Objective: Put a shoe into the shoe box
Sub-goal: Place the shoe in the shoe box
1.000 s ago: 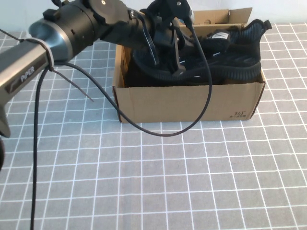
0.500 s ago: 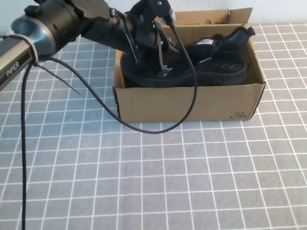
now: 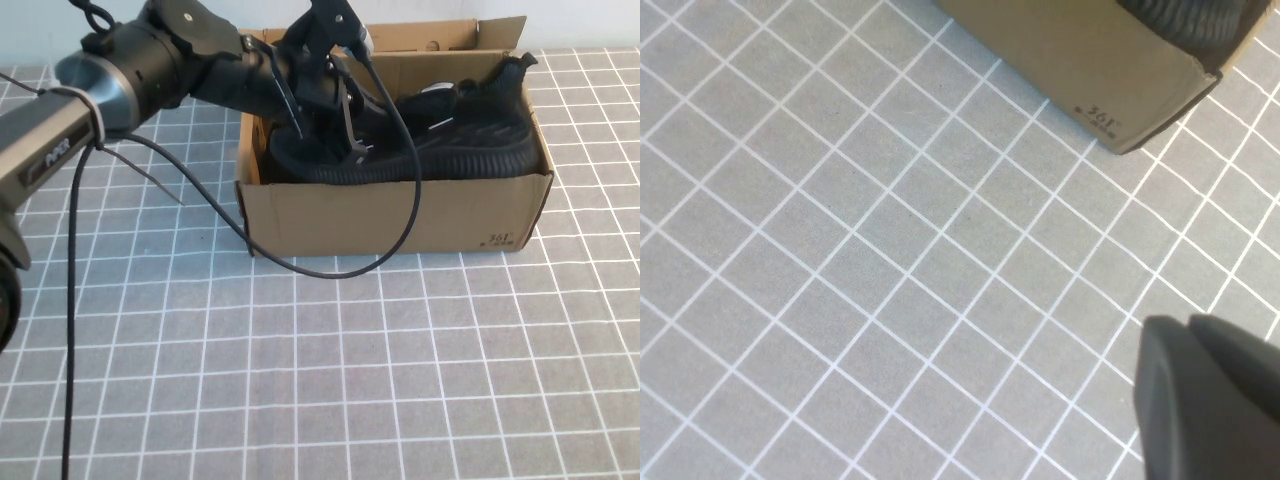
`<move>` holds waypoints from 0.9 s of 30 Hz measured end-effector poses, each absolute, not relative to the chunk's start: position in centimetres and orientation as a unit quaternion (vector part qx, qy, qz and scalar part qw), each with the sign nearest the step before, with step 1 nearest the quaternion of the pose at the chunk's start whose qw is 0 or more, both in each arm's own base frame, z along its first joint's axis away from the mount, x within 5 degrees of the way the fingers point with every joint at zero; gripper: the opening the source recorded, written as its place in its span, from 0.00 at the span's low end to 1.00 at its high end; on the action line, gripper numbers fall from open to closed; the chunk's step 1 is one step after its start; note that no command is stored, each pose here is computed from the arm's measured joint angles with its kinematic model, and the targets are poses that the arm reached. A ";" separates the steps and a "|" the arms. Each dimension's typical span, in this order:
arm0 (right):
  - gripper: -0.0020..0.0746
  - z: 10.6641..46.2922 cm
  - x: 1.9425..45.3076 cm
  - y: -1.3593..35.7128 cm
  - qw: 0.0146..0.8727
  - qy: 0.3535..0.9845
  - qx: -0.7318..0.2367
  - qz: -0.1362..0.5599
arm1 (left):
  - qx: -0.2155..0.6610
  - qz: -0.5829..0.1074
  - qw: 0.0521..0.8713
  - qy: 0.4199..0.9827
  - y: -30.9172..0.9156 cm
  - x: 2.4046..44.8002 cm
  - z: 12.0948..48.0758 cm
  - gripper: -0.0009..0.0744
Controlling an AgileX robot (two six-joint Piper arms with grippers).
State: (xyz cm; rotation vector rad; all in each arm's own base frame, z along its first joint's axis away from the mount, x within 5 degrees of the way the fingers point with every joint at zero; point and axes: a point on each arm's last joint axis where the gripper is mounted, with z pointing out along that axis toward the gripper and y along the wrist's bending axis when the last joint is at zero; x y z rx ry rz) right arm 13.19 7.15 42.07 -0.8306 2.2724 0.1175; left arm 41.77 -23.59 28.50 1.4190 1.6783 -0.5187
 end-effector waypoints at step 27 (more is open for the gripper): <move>0.01 42.1 13.2 7.2 0.352 0.878 -0.322 0.046 | 0.615 -0.194 0.419 0.639 -23.8 42.0 27.1 0.04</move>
